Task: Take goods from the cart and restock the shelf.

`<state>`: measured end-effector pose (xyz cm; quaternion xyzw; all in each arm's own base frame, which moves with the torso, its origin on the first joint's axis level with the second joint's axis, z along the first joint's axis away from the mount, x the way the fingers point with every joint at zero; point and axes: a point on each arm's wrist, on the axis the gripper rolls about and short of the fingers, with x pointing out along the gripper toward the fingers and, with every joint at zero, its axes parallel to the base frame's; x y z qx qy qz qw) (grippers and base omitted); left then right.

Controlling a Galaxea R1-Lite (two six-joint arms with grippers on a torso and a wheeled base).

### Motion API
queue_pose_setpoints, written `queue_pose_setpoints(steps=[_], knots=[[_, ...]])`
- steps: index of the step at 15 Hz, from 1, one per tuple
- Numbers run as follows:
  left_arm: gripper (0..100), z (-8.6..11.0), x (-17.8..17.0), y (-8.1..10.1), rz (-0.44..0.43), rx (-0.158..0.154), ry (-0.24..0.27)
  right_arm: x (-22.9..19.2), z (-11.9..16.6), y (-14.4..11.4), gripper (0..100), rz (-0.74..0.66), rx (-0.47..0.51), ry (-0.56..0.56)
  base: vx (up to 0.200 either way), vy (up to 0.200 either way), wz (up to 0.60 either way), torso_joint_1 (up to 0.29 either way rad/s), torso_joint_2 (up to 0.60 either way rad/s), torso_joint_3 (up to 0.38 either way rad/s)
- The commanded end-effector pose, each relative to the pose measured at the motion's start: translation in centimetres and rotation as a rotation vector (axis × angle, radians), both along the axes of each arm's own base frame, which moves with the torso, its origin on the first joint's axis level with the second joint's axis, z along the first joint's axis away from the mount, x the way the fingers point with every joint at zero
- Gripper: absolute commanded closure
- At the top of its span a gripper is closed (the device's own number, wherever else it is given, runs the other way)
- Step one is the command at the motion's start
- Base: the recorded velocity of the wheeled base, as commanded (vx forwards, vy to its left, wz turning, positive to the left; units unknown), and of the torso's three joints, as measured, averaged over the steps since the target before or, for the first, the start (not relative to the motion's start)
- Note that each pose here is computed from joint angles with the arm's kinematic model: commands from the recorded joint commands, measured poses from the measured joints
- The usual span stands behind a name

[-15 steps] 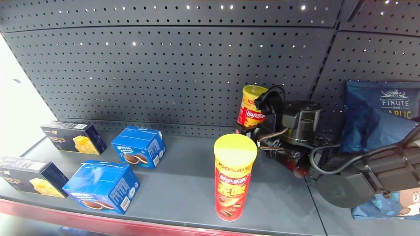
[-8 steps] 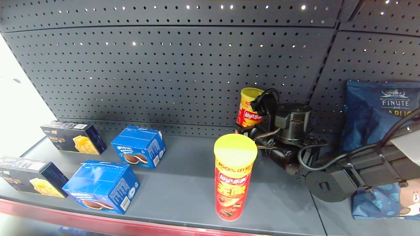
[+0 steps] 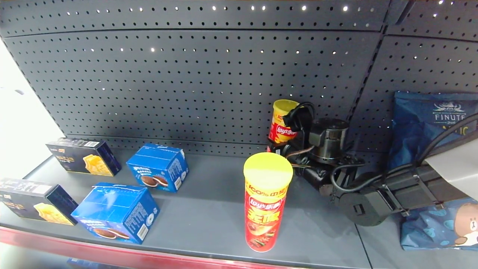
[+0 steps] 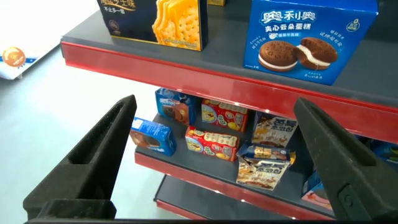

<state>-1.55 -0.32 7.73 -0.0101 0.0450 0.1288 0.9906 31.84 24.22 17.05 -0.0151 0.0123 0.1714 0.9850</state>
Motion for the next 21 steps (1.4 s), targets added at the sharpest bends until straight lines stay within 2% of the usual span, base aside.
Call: queue_pose_setpoints(steps=[1, 6, 7, 14, 18, 21], knots=[[0, 0.0, 0.0, 0.0, 0.001, -0.001, 0.002, 0.1, -0.2, 0.0, 100, -0.001, -0.001, 0.002, 0.0, 0.0, 0.0, 0.0, 0.0, 0.0], [0, 0.0, 0.0, 0.0, 0.001, 0.0, 0.0, 0.4, -0.8, 0.3, 100, 0.001, 0.002, -0.004, 0.0, 0.0, 0.0, 0.0, 0.0, 0.0], [0, 0.0, 0.0, 0.0, 0.001, -0.001, 0.002, 0.3, -0.9, 0.3, 0, 0.004, 0.0, -0.004, 0.0, 0.0, 0.0, 0.0, 0.0, 0.0], [0, 0.0, 0.0, 0.0, 0.001, -0.001, 0.002, -1.0, -0.7, -0.4, 0, 0.007, -0.016, 0.009, 0.0, 0.0, 0.0, 0.0, 0.0, 0.0], [0, 0.0, 0.0, 0.0, 0.001, -0.001, 0.002, -4.1, -1.2, -3.1, 0, 0.003, -0.058, 0.062, 0.0, 0.0, 0.0, 0.0, 0.0, 0.0], [0, 0.0, 0.0, 0.0, 0.001, -0.001, 0.002, -5.5, -0.8, -4.4, 0, 0.0, -0.055, 0.062, 0.0, 0.0, 0.0, 0.0, 0.0, 0.0]])
